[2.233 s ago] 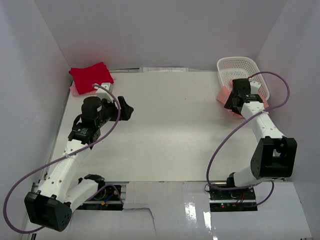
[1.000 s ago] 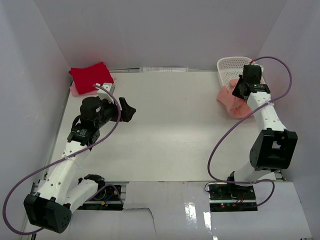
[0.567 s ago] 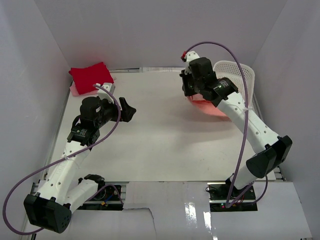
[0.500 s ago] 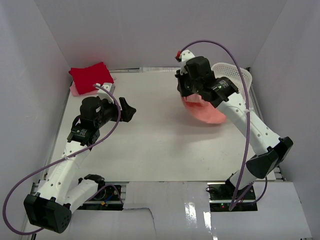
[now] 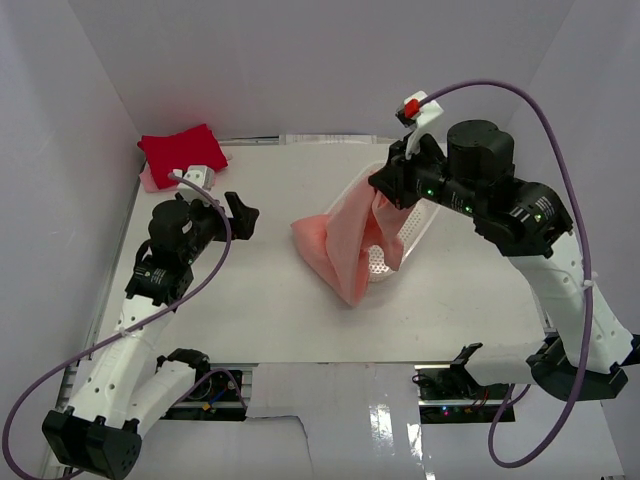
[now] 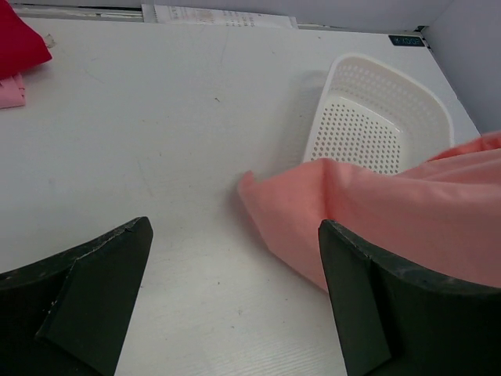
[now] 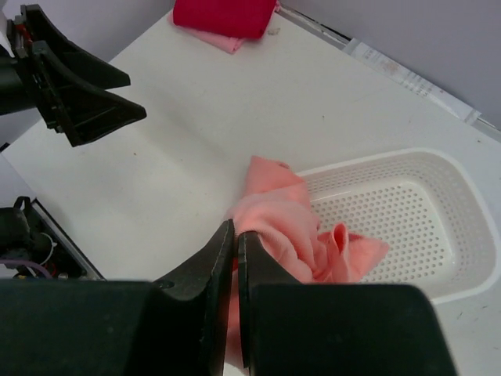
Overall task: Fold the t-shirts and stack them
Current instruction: Move the tshirt to the center of the board
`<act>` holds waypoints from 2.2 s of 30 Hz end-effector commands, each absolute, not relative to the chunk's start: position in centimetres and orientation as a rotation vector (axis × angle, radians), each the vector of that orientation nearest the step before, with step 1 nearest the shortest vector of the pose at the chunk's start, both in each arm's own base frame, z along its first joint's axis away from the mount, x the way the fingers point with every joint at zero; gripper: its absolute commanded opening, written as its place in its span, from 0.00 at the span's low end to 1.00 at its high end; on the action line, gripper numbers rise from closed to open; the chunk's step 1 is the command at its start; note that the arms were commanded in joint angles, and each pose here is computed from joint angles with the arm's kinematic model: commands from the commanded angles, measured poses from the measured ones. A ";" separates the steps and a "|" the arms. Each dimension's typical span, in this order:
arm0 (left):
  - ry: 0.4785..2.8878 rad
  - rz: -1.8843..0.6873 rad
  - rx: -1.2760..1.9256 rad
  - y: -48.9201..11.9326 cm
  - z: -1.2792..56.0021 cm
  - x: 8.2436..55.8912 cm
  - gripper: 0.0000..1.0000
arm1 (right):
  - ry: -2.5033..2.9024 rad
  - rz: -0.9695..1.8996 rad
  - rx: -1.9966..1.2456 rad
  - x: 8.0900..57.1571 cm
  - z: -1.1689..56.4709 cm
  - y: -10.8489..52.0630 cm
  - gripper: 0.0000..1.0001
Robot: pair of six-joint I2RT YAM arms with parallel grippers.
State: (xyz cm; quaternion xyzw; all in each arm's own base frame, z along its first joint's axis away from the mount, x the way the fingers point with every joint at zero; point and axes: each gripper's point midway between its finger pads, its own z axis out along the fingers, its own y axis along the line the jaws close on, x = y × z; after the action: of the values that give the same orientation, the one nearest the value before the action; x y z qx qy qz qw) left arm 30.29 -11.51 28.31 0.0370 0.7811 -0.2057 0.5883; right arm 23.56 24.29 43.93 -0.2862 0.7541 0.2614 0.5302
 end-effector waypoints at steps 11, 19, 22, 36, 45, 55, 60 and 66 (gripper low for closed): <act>1.899 -0.469 0.078 -11.7 26.1 31.4 0.98 | 1.525 0.842 -0.706 23.2 55.2 27.1 0.08; 2.257 -0.510 0.008 -13.7 16.8 34.4 0.98 | 1.359 1.133 -0.928 17.1 55.5 29.0 0.08; 2.388 -0.440 -0.049 -13.6 13.9 36.8 0.98 | 1.387 1.213 -1.016 15.1 52.3 29.0 0.08; 2.597 -0.854 -0.075 -23.2 8.3 44.1 0.95 | 1.282 1.323 -1.120 6.9 49.1 24.2 0.08; 2.660 -1.279 0.127 -36.5 9.9 39.6 0.95 | 1.340 1.262 -1.083 8.7 48.3 24.7 0.08; 2.547 -1.584 0.218 -43.9 15.2 39.0 0.95 | 1.415 1.239 -1.053 10.4 46.7 25.5 0.08; 2.471 -1.518 -0.026 -34.3 16.5 43.9 0.95 | 1.472 1.278 -1.071 10.9 44.7 26.5 0.08; 2.378 -1.148 -0.135 -21.4 21.8 47.0 0.96 | 1.722 1.358 -1.068 13.0 37.0 29.1 0.08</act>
State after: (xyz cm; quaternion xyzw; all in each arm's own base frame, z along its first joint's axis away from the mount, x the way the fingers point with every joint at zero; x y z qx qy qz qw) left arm 47.09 -26.34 12.26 -0.0812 0.8765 -0.4556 0.1328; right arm 12.10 27.41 40.10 -0.4197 0.6440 0.5089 0.3874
